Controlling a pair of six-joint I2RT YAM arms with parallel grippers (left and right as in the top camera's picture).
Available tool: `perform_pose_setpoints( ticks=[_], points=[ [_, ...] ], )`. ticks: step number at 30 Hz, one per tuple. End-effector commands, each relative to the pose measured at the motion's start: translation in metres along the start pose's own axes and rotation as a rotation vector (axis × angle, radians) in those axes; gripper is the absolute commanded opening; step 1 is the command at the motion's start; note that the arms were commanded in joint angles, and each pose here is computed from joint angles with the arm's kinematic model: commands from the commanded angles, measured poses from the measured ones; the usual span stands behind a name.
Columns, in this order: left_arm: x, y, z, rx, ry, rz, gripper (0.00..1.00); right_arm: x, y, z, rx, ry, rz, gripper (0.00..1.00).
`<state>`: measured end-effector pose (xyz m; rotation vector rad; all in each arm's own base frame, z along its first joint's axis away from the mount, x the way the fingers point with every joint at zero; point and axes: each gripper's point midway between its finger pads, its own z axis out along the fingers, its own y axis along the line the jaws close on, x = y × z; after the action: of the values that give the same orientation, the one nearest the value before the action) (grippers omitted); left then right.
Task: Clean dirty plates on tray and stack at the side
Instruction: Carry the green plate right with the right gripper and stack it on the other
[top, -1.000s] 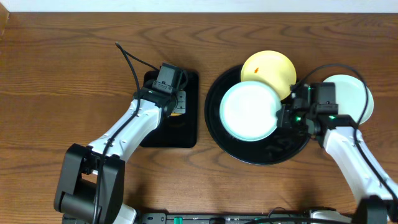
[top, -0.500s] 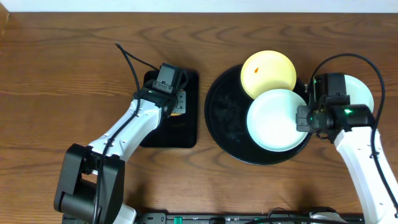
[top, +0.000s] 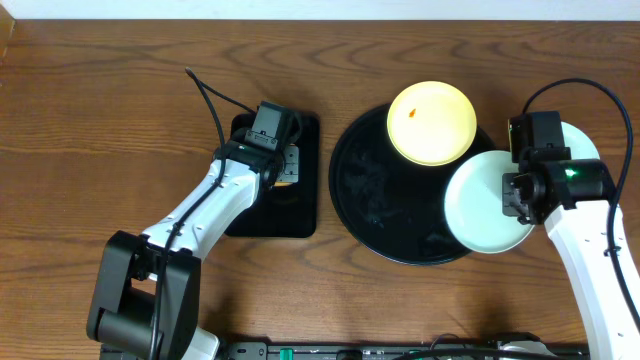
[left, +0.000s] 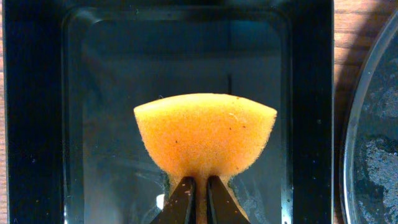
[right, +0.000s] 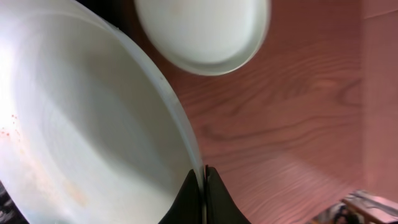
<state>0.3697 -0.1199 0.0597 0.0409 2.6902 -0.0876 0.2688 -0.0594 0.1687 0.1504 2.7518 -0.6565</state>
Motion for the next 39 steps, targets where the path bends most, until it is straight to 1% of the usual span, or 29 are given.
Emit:
perform_pose_setpoints(
  ticks=[1,5,9,12,16,19,22,26,30,34,39],
  points=[
    [0.004,0.003,0.001,-0.011,0.008,0.011,0.07,-0.020,-0.007,-0.011,0.087,-0.085,0.023,0.01],
    [0.004,0.003,0.001,-0.011,0.008,0.011,0.07,-0.032,0.007,-0.020,0.100,-0.155,-0.026,0.01],
    [0.004,0.003,0.001,-0.011,0.008,0.011,0.07,-0.047,0.025,-0.033,0.142,-0.236,-0.188,0.01],
    [0.004,0.003,0.001,-0.011,0.008,0.011,0.07,-0.055,0.023,-0.039,0.224,-0.277,-0.198,0.01],
    [0.004,0.003,0.001,-0.011,0.008,0.011,0.07,-0.056,0.026,-0.034,0.221,-0.267,-0.163,0.01],
    [0.004,0.003,0.001,-0.011,0.008,0.011,0.07,-0.055,0.031,-0.026,0.181,-0.247,-0.127,0.01],
    [0.004,0.003,0.001,-0.011,0.008,0.011,0.07,-0.058,0.030,-0.019,0.137,-0.240,-0.059,0.01],
    [0.004,0.003,0.001,-0.011,0.008,0.011,0.07,-0.065,0.018,-0.007,0.085,-0.233,0.109,0.01],
    [0.004,0.003,0.001,-0.011,0.008,0.011,0.07,-0.074,0.004,0.012,-0.040,-0.210,0.260,0.01],
    [0.004,0.003,0.001,-0.011,0.008,0.011,0.07,-0.080,-0.026,0.031,-0.127,-0.202,0.442,0.01],
    [0.004,0.003,0.001,-0.011,0.008,0.011,0.07,-0.071,-0.072,0.059,-0.116,-0.159,0.678,0.01]
  ],
)
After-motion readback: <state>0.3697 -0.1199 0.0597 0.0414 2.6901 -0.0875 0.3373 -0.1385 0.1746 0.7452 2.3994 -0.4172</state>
